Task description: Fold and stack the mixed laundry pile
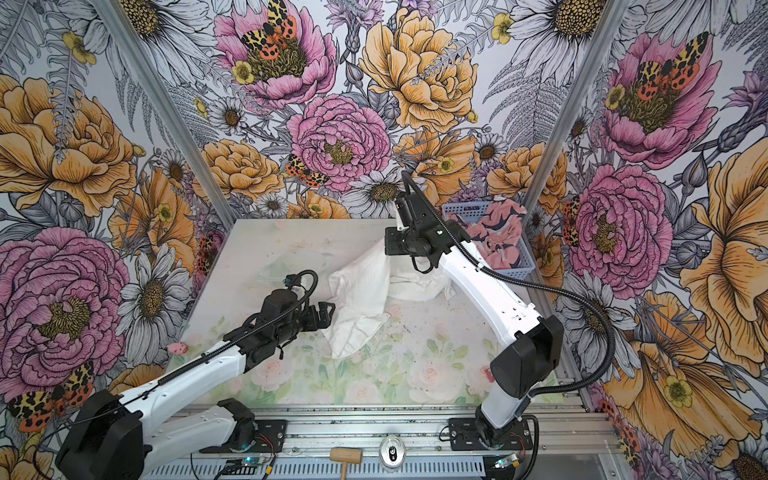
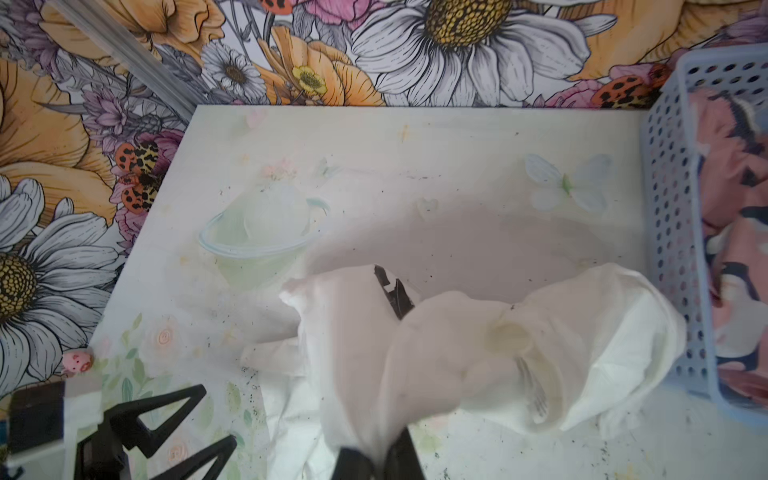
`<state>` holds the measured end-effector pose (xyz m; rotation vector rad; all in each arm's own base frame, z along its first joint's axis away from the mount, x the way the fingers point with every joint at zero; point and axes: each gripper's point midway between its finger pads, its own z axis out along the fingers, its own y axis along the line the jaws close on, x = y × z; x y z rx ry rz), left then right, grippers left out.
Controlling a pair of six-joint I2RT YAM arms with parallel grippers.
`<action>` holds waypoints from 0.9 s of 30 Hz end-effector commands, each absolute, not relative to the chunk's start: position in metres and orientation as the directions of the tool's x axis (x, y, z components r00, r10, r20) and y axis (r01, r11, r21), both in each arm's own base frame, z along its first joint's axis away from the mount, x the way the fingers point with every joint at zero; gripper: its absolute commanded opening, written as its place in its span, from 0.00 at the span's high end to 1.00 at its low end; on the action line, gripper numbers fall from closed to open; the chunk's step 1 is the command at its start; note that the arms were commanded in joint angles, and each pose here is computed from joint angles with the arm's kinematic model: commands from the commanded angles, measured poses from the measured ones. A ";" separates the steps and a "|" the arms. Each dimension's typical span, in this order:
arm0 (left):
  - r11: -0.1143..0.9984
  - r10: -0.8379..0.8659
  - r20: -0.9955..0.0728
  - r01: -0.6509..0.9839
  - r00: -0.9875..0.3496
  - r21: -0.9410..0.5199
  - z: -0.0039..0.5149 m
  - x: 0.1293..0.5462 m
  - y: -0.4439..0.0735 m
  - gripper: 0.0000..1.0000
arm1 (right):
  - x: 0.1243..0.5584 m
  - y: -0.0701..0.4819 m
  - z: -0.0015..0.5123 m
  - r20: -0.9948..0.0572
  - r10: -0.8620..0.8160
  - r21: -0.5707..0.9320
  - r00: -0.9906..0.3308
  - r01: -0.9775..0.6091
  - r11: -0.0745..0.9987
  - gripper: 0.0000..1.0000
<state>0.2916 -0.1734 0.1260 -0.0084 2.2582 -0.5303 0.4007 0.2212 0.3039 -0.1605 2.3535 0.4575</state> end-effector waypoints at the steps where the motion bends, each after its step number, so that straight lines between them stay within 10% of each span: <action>1: 0.901 -0.178 -0.703 0.174 -0.688 -0.399 0.116 0.288 -0.189 0.01 | 0.398 0.198 0.358 -0.750 0.100 0.321 -0.654 -0.228 0.919 1.00; 20: 0.965 -0.151 -0.689 0.046 -0.708 -0.258 0.081 0.340 -0.173 0.07 | 0.390 0.126 0.406 -0.794 0.209 0.349 -0.571 -0.147 0.926 1.00; 27: 0.948 -0.156 -0.609 0.056 -0.778 -0.314 0.051 0.363 -0.182 0.26 | 0.393 0.129 0.401 -0.779 0.209 0.364 -0.591 -0.156 0.918 1.00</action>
